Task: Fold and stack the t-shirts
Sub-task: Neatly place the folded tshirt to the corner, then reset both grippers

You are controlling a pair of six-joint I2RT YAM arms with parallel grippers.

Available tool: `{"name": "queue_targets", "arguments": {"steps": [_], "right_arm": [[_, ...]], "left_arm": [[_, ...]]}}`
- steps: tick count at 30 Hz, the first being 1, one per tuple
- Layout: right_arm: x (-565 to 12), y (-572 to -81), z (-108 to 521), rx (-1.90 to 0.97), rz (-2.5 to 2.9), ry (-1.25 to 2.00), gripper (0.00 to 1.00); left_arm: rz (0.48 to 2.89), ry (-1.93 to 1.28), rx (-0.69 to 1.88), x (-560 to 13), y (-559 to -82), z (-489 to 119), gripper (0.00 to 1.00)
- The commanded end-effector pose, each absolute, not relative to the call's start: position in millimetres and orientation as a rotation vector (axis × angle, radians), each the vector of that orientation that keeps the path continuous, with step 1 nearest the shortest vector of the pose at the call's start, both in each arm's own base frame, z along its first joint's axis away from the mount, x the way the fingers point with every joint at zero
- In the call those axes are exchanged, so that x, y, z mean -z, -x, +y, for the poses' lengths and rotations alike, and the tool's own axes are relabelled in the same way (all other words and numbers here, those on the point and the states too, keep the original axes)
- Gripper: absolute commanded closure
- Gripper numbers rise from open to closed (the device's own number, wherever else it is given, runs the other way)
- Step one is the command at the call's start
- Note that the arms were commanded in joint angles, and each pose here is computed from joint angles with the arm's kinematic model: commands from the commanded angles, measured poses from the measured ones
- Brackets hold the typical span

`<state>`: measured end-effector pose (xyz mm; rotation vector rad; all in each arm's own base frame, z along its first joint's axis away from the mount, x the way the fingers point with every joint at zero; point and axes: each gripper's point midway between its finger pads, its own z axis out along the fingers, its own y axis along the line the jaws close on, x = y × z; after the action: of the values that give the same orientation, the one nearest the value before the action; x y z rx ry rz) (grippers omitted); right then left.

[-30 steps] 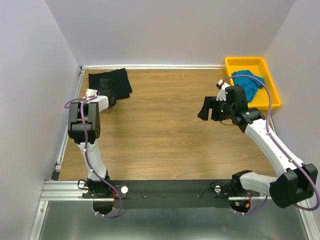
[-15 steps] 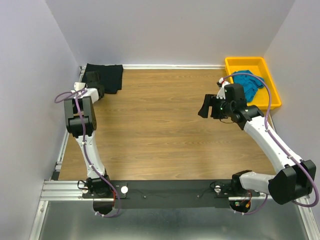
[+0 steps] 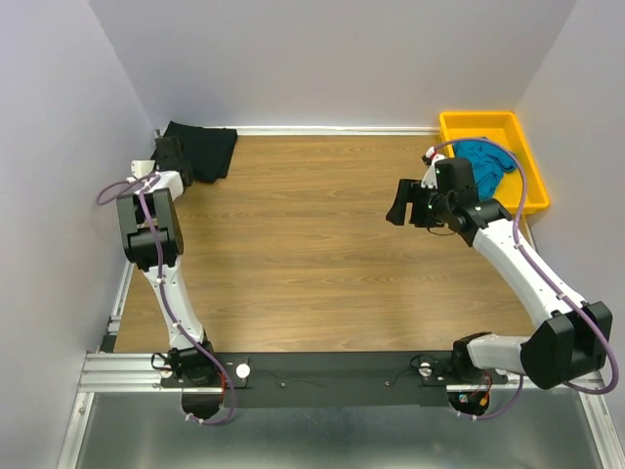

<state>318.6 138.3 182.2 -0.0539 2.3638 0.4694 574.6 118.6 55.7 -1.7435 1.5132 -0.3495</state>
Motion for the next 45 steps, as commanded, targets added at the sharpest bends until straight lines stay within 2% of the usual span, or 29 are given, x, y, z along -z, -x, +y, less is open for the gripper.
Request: {"name": "queue_targets", "arguments": {"steps": [1,11,15,18,21,24,25,27,33,37,39,40,45], "right_arm": [[-189.5,-328.7,138.1,-0.442,2.348,0.058,0.15],[-188.2,-328.6,137.3,-0.433,2.353,0.07,0.15],[-188.6,-327.8,137.8,-0.437,2.352,0.066,0.15],[-191.9,-327.6,137.6,-0.44,2.343,0.064,0.15],[-197.9,-326.8,136.0,-0.437,2.324,0.059,0.15],[-206.7,-324.6,133.8,-0.434,2.295,0.058,0.15],[-209.7,-323.5,132.4,-0.427,2.285,0.054,0.15],[-219.4,-319.9,128.1,-0.417,2.253,0.047,0.14],[-239.3,-302.5,110.3,-0.366,2.183,-0.015,0.13],[-257.8,-281.9,94.7,-0.338,2.118,-0.068,0.09],[-273.9,-268.2,82.8,-0.31,2.066,-0.093,0.05],[-284.2,-259.3,73.7,-0.283,2.034,-0.113,0.0],[-314.4,-230.1,42.1,-0.194,1.904,-0.178,0.0]], "left_arm": [[1.453,1.726,0.327,-65.6,-586.2,140.1,1.0],[1.504,1.678,0.422,-54.4,-611.3,127.7,1.0],[1.53,1.649,0.43,-52.7,-614.9,120.1,0.95],[1.543,1.626,0.435,-54.7,-612.0,118.6,0.81],[1.562,1.609,0.438,-61.9,-600.9,112.8,0.56],[1.54,1.559,0.447,-88.3,-592.7,112.2,0.42],[1.564,1.563,0.438,-81.7,-582.5,108.5,0.35],[1.57,1.502,0.439,-105.5,-573.6,105.4,0.3],[1.706,1.236,0.403,-152.5,-530.9,73.5,0.25],[1.81,1.011,0.257,-182.1,-484.6,60.3,0.24],[1.797,0.893,0.178,-218.3,-456.6,56.7,0.23],[1.755,0.854,0.111,-240.9,-434.5,63.3,0.2],[1.61,0.796,-0.031,-299.3,-354.8,78.0,0.16]]}}
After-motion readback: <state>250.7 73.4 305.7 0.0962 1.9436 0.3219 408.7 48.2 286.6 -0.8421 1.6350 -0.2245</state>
